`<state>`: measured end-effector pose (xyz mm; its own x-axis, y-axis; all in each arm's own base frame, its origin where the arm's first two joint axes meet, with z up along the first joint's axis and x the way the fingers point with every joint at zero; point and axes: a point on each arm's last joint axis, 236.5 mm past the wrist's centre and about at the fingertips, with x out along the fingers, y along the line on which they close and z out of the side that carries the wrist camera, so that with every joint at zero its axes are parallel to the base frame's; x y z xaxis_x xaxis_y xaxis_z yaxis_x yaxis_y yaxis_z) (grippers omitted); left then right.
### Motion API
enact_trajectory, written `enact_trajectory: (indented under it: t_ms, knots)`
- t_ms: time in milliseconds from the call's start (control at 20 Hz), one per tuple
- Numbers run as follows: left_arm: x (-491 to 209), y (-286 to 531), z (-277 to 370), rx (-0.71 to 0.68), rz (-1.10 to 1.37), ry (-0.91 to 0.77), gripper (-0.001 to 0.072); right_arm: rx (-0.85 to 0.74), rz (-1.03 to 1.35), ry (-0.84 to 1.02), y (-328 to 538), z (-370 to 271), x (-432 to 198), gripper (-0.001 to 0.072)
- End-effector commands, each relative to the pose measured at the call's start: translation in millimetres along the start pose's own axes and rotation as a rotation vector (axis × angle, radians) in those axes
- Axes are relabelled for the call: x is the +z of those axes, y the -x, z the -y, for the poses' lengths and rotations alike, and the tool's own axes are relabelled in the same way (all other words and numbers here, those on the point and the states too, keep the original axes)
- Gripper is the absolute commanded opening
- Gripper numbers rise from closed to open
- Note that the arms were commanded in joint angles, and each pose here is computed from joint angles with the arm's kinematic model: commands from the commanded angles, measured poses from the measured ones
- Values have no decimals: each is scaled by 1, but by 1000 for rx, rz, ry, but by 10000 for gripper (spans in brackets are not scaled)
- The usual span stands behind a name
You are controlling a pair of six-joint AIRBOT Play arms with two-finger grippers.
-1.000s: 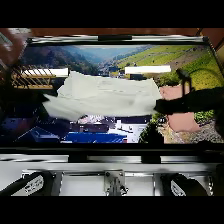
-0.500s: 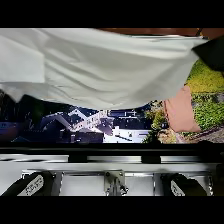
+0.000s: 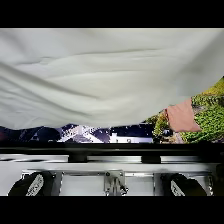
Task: Fold the shirts.
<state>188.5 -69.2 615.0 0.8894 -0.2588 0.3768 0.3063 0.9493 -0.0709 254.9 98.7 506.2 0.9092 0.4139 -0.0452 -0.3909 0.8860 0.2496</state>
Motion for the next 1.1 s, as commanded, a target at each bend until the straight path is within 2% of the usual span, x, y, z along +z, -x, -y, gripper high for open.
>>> enact_trajectory:
  t_ms: [0, 100, 250, 350, 450, 600, 700, 900, 1050]
  knots:
    - [-6, 8, 8, -7, -33, -15, 30, 7, 37, 6, 7, -5, 9, 42]
    - [-45, 2, -2, -3, -171, 5, 30, -10, -37, 3, 0, 2, -8, 42]
    - [-131, -3, -38, 55, -450, 61, 30, -48, -337, -43, -26, 26, -76, 42]
    - [-196, -6, -64, 82, -622, 147, 30, -107, -546, -72, -45, 55, -124, 42]
    - [-263, -11, -92, 102, -767, 231, 30, -174, -648, -96, -76, 89, -152, 42]
    - [-357, -17, -119, 104, -965, 360, 30, -215, -658, -143, -149, 134, -181, 42]
    - [-404, -31, -124, 51, -1050, 372, 30, -199, -603, -187, -203, 154, -194, 42]
    - [-462, -84, -144, 46, -995, 339, 30, -156, -495, -320, -292, 186, -229, 42]
    - [-500, -116, -159, 96, -940, 350, 30, -189, -562, -378, -322, 214, -286, 43]
